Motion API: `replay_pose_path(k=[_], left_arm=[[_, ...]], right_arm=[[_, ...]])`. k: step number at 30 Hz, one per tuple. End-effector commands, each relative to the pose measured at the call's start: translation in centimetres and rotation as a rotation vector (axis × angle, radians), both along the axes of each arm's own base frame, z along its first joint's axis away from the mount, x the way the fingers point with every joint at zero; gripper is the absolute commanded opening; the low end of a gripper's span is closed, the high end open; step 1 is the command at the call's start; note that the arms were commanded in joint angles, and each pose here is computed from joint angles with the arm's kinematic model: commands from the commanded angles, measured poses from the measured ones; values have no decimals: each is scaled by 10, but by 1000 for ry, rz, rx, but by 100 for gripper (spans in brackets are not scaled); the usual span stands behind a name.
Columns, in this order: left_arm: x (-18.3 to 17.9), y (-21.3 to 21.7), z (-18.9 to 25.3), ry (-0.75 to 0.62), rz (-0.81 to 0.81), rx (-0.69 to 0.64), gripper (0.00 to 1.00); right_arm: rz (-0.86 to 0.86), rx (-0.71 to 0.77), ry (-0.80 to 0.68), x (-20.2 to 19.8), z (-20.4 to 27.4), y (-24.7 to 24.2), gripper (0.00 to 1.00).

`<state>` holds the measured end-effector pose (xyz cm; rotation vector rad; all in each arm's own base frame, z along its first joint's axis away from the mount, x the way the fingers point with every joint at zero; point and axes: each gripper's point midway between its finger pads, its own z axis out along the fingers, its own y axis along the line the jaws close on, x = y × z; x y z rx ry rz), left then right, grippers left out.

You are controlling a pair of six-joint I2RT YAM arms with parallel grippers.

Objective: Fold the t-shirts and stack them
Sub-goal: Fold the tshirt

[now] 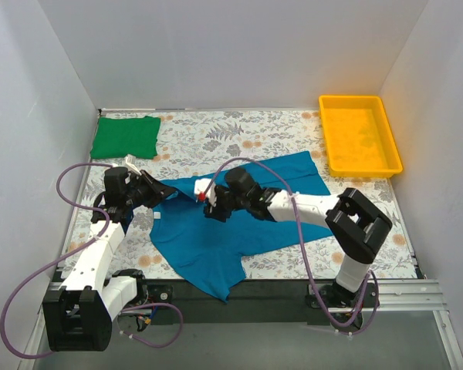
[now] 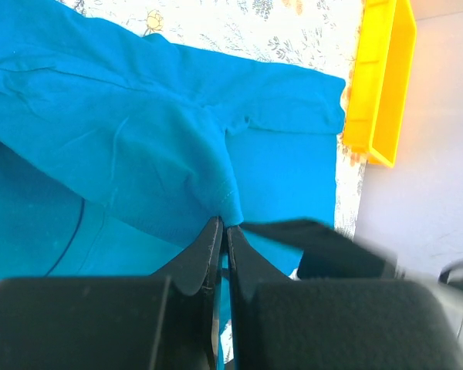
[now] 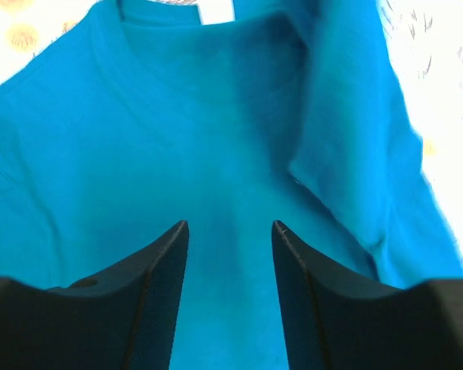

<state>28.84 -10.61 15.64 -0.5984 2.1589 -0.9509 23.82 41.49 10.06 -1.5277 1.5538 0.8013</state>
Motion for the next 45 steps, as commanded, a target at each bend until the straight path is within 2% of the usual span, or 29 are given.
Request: replay_pose_path(k=[1, 4, 5, 6, 7, 11, 19, 24, 31, 40, 45], left_arm=[[0, -4, 7, -13, -13, -24, 0], [0, -3, 7, -12, -14, -23, 0], [0, -4, 6, -11, -13, -24, 0], [0, -4, 6, -7, -13, -26, 0], [0, -4, 6, -9, -13, -26, 0], [0, -4, 6, -8, -14, -28, 0], [0, -5, 8, -14, -21, -34, 0], [-1, -6, 8, -12, -25, -39, 0], [-1, -7, 7, -13, -28, -46, 0], [-2, -7, 6, -14, -29, -44, 0], [-2, -7, 2, -7, -27, -42, 0]], right_arm=[[-12, -98, -417, 13, 4, 2, 51], [-24, -162, -608, 14, 0, 1, 42], [-49, -183, -649, 19, 2, 0, 37], [-47, -187, -691, 21, 6, 4, 27], [-42, -186, -715, 20, 5, 10, 24], [-37, -221, -857, 25, 4, 23, 17], [-21, -191, -990, 8, -6, 57, 14], [-125, -175, -1058, 22, 6, 73, 10], [-145, -174, -1099, 27, -8, 84, 11], [-237, -185, -1146, 39, -7, 75, 12], [-276, -190, -1153, 41, 1, 52, 11]])
